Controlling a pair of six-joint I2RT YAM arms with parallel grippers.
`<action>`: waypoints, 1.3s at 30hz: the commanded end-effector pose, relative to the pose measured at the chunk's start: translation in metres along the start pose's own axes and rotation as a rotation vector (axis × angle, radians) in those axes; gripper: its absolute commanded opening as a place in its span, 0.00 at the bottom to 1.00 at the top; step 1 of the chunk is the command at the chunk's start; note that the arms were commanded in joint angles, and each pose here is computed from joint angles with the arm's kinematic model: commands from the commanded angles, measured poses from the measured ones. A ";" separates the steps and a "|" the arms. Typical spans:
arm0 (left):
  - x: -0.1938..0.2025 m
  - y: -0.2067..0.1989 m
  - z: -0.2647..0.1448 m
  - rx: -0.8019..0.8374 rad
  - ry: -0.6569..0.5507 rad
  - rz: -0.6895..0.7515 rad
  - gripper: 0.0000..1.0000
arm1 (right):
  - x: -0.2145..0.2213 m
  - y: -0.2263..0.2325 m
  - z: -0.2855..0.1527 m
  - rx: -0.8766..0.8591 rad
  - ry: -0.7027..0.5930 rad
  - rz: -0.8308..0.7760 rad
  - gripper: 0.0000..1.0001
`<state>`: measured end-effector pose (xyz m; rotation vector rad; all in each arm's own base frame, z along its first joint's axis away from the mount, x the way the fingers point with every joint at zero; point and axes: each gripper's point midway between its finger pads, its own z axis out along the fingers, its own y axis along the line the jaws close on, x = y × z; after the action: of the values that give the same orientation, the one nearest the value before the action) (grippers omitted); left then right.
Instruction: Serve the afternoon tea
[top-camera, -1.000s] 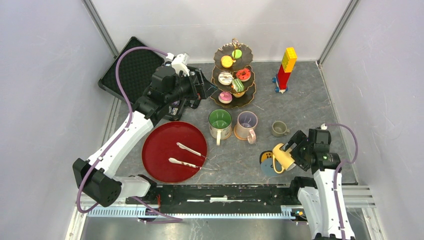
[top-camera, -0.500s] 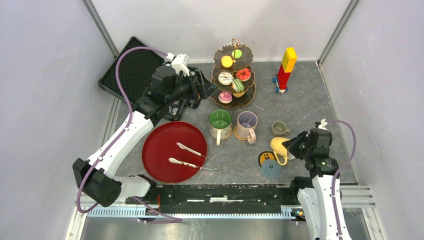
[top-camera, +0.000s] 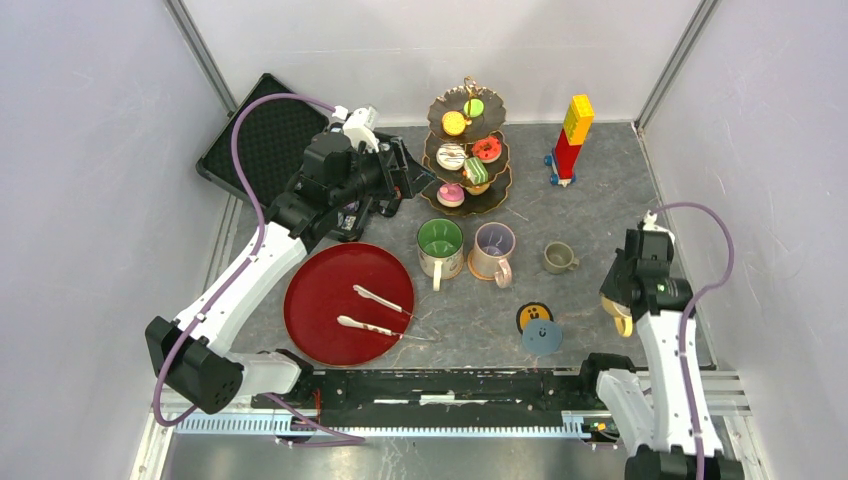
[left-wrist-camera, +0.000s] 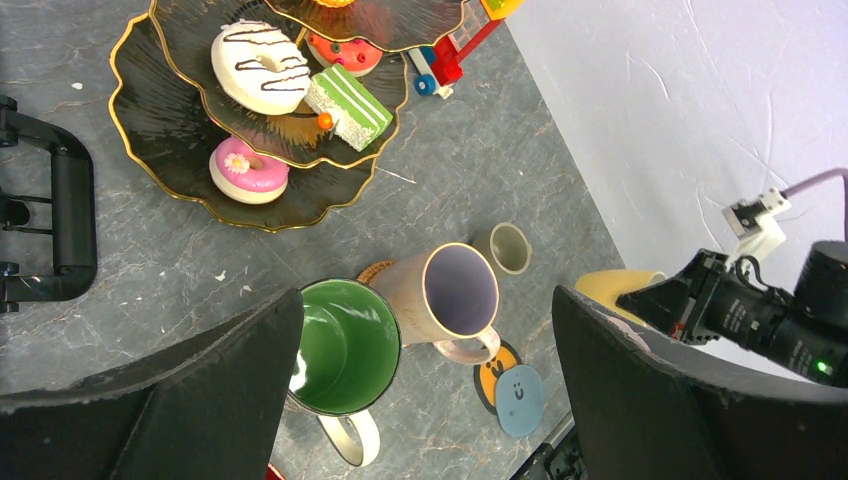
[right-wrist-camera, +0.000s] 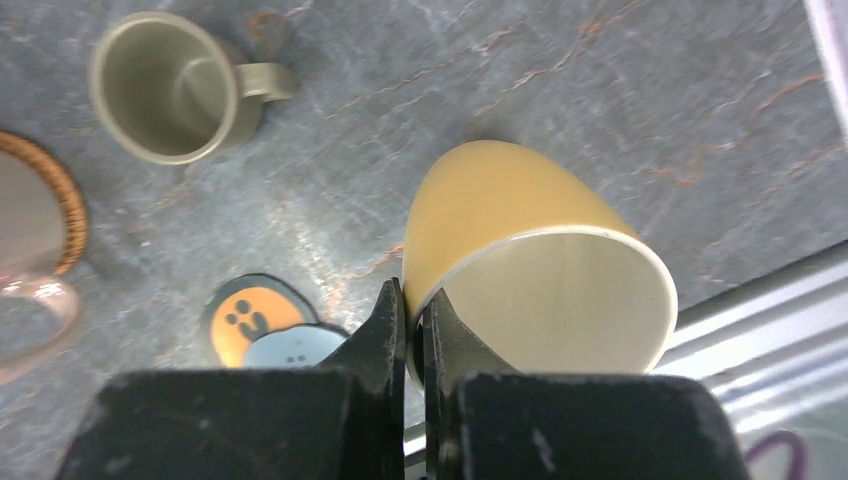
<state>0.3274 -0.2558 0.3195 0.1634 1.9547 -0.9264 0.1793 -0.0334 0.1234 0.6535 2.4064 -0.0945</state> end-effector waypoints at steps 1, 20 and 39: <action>-0.013 -0.015 -0.005 0.045 -0.036 -0.018 1.00 | -0.021 -0.022 0.005 0.134 0.012 -0.171 0.00; -0.010 -0.017 -0.001 0.060 -0.016 -0.030 1.00 | -0.031 -0.012 0.024 0.105 0.050 -0.261 0.40; -0.009 -0.013 0.001 0.046 -0.011 -0.020 1.00 | -0.062 0.146 0.018 -0.359 -0.105 -0.549 0.56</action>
<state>0.3247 -0.2596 0.3173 0.1837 1.9645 -0.9500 0.2832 0.0313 0.1870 -0.0892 2.3503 -0.0392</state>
